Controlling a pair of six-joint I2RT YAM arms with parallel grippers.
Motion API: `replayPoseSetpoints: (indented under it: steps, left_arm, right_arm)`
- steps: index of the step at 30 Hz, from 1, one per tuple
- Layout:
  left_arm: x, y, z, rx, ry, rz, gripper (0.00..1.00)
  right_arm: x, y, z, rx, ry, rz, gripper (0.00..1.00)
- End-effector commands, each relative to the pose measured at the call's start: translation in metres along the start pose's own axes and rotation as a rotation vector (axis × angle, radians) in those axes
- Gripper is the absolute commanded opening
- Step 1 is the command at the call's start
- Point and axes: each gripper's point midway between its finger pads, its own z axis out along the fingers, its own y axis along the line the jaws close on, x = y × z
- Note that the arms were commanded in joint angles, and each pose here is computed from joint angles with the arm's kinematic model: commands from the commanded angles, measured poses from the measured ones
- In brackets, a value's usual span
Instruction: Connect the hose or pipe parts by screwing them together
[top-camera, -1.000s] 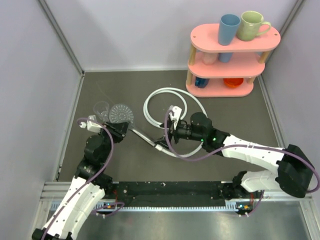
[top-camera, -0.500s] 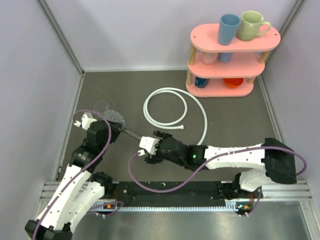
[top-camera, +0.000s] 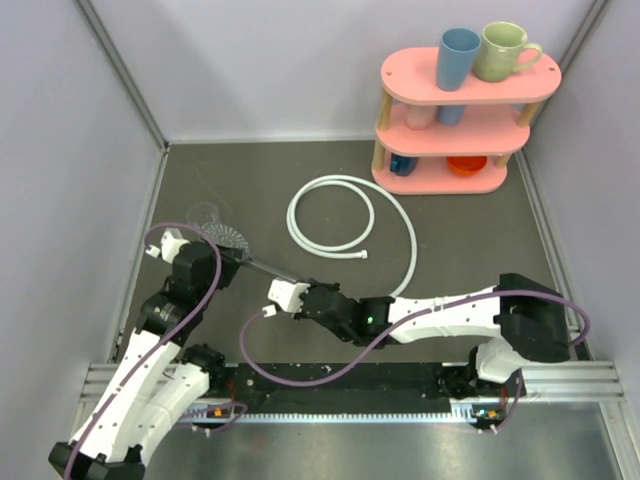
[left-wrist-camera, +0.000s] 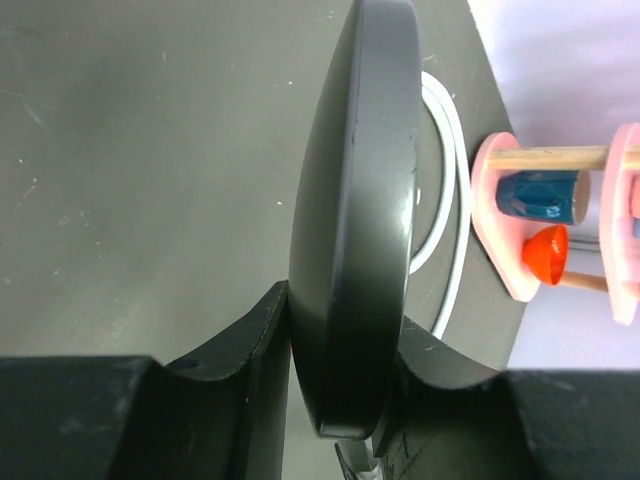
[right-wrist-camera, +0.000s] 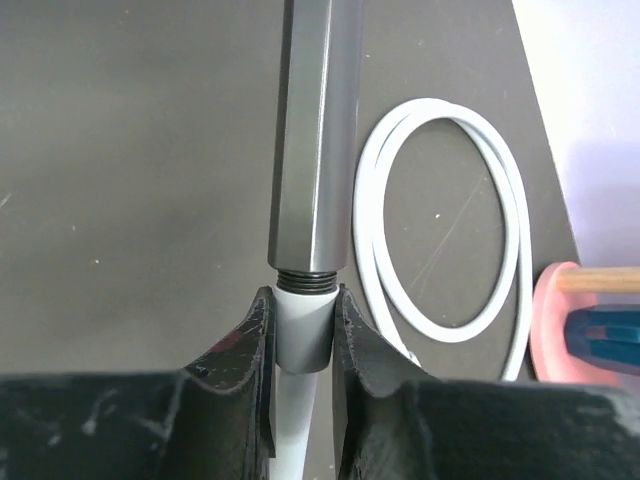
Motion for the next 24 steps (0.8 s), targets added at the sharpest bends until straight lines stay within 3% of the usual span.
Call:
replayPoseSetpoints:
  steps: [1, 6, 8, 13, 16, 24]
  left_arm:
    - [0.004, -0.041, -0.022, 0.219, 0.058, -0.074, 0.0]
    - [0.024, -0.057, -0.029, 0.455, 0.112, -0.046, 0.0]
    - [0.04, -0.052, -0.03, 0.536, 0.15, 0.006, 0.0]
    - [0.036, -0.07, -0.054, 0.868, 0.044, 0.024, 0.0]
    - [0.04, -0.066, -0.056, 0.976, 0.01, 0.016, 0.0]
    - [0.06, -0.063, -0.048, 0.993, 0.067, 0.124, 0.0]
  right_arm:
    - [-0.036, -0.028, 0.002, 0.081, -0.096, 0.113, 0.02]
    - [-0.045, -0.048, 0.006, -0.042, -0.201, 0.276, 0.0]
    - [-0.058, -0.04, 0.0, -0.188, -0.294, 0.344, 0.0]
    - [-0.062, -0.059, -0.01, -0.403, -0.431, 0.484, 0.0]
    - [-0.065, -0.045, -0.021, -0.606, -0.506, 0.533, 0.0]
    - [-0.065, -0.036, -0.024, -0.768, -0.497, 0.597, 0.0]
